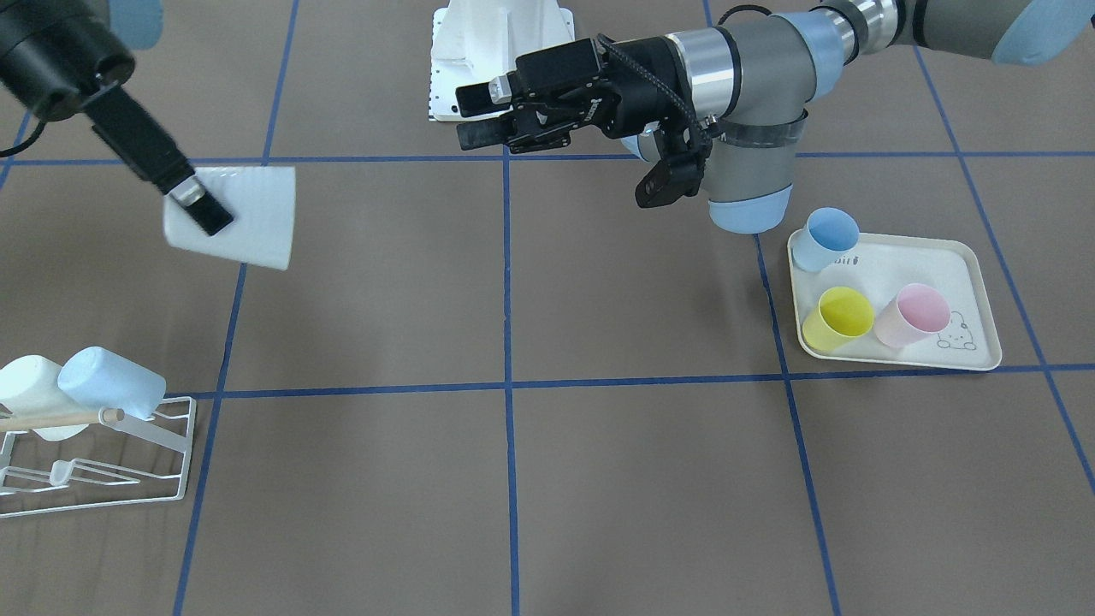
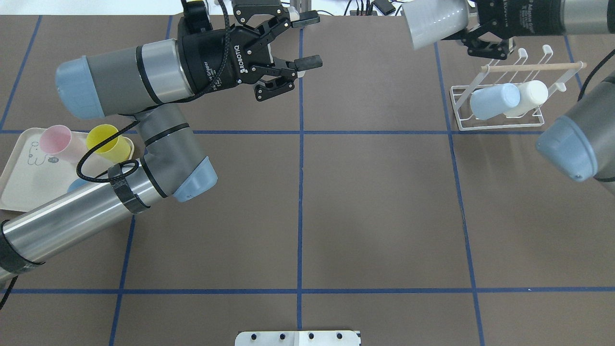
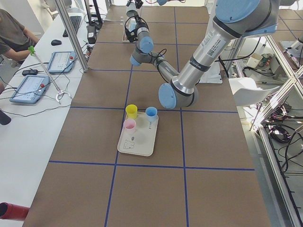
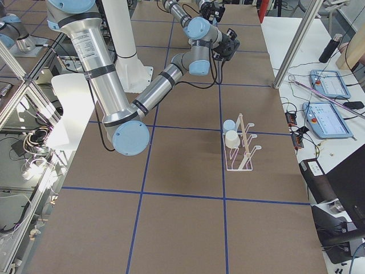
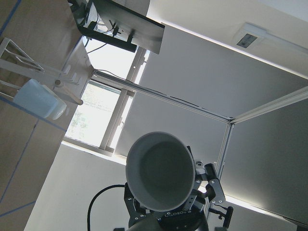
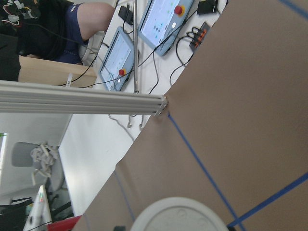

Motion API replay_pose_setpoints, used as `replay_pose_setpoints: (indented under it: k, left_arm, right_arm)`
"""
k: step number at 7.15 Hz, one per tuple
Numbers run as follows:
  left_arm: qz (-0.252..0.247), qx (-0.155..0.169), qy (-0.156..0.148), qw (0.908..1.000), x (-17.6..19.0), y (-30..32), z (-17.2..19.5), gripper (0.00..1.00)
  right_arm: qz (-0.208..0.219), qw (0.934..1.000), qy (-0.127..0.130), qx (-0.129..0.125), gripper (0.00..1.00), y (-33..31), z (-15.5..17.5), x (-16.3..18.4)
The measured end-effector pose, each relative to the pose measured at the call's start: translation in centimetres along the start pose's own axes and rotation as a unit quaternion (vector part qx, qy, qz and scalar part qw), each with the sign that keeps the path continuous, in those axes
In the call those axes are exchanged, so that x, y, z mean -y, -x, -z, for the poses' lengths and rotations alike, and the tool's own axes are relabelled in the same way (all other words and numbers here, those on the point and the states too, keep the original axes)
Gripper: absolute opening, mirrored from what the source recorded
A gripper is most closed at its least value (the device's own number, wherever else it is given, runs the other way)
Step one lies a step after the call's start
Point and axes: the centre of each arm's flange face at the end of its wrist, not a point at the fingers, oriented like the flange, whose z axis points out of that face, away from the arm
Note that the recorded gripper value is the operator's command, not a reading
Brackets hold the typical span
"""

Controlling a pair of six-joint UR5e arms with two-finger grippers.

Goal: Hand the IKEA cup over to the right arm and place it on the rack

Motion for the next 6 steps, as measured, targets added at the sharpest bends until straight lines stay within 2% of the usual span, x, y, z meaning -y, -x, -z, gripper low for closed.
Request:
replay_pose_setpoints:
  k: [1,2,3,4,6]
  left_arm:
    - [-0.009,0.006,-0.007,0.9999,0.3,0.1,-0.1,0.69]
    - [-0.014,0.011,-0.013,0.9998,0.6,0.3,0.0,0.69]
    - [-0.015,0.016,-0.019,0.9996,1.1,0.5,0.1,0.69]
    - [-0.017,0.019,-0.023,0.9994,1.5,0.7,0.1,0.69]
    - [-0.023,0.024,-0.028,0.9991,1.8,0.8,0.1,0.69]
  right_arm:
    - [0.062,0.9963,-0.023,-0.054,0.0,-1.5,0.6,4.1]
    - [0.118,0.9874,-0.036,-0.099,0.0,-3.9,1.1,7.9]
    - [0.172,0.9744,-0.044,-0.138,0.0,-6.9,1.5,11.5]
    - [0.22,0.9586,-0.049,-0.173,0.0,-10.1,2.1,14.9]
    - [0.3,0.9197,-0.077,-0.241,0.0,-16.0,3.0,19.3]
